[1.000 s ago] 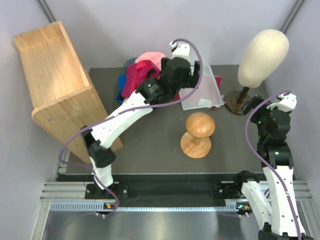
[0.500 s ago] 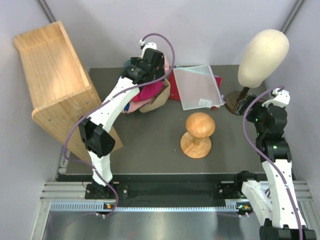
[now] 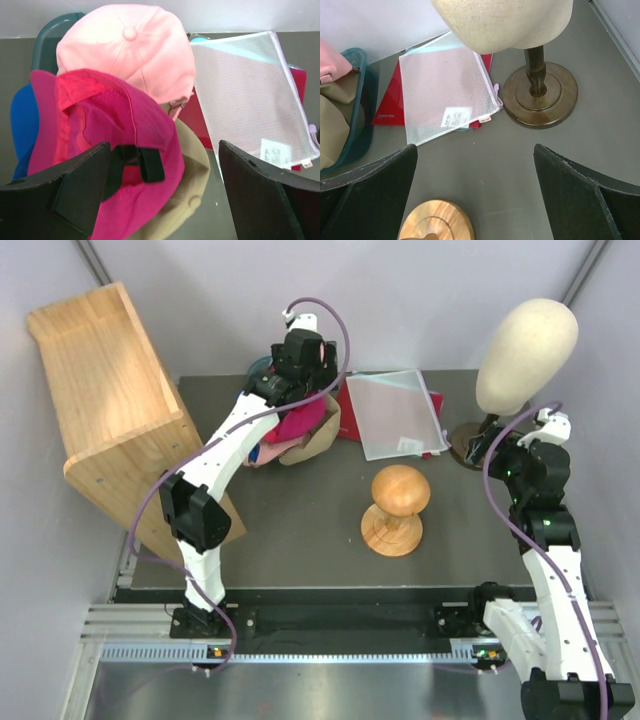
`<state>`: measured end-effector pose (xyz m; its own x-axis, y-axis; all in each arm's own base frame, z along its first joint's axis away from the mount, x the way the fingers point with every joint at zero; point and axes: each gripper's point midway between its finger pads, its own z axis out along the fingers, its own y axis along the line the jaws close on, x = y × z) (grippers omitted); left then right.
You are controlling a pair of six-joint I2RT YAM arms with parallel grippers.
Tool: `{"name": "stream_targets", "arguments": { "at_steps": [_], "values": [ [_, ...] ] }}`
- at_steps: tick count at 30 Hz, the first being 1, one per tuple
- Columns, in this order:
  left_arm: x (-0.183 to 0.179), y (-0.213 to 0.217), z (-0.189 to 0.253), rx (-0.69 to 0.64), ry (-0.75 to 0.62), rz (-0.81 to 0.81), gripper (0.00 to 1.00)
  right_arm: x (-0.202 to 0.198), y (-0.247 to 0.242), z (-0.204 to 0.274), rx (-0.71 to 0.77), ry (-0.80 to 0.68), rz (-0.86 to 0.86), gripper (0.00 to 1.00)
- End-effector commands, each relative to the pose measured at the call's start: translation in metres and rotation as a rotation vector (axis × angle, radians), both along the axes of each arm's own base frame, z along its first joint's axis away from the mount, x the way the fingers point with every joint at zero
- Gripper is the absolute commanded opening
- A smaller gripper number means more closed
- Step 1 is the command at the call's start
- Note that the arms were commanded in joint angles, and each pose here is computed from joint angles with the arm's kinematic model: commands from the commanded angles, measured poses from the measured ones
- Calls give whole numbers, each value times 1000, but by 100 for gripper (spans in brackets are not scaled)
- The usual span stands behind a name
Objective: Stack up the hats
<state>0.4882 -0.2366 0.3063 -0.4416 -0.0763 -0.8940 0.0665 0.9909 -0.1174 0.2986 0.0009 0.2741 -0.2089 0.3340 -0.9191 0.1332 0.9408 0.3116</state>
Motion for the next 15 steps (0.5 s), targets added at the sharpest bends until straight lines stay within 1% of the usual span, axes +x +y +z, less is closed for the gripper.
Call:
{"name": "stream_targets", "arguments": {
  "at_steps": [1,4,5,7,8,9,10,14,15],
  "values": [
    [27,-6,4,-22,-70,-13,89,0,5,40,0,-109,23,99],
    [38,-7,2,-16,-96,-20,81,-1,4,40,-14,-106,25,99],
    [41,-8,2,-15,-99,-23,75,-1,5,42,-18,-109,29,98],
    [46,-9,8,-16,-118,-24,41,-1,4,45,-35,-110,36,97],
    [46,-10,13,-23,-127,-27,28,-2,5,47,-39,-113,44,96],
    [43,-10,25,-39,-148,-33,3,-3,6,52,-52,-120,51,96],
    [41,-15,32,-58,-163,-58,0,-3,6,54,-56,-123,52,95],
    [19,-23,71,-122,-216,-159,0,-5,19,73,-53,-156,129,95],
    [8,-21,88,-149,-241,-172,0,-6,23,84,-50,-180,147,95]
  ]
}}
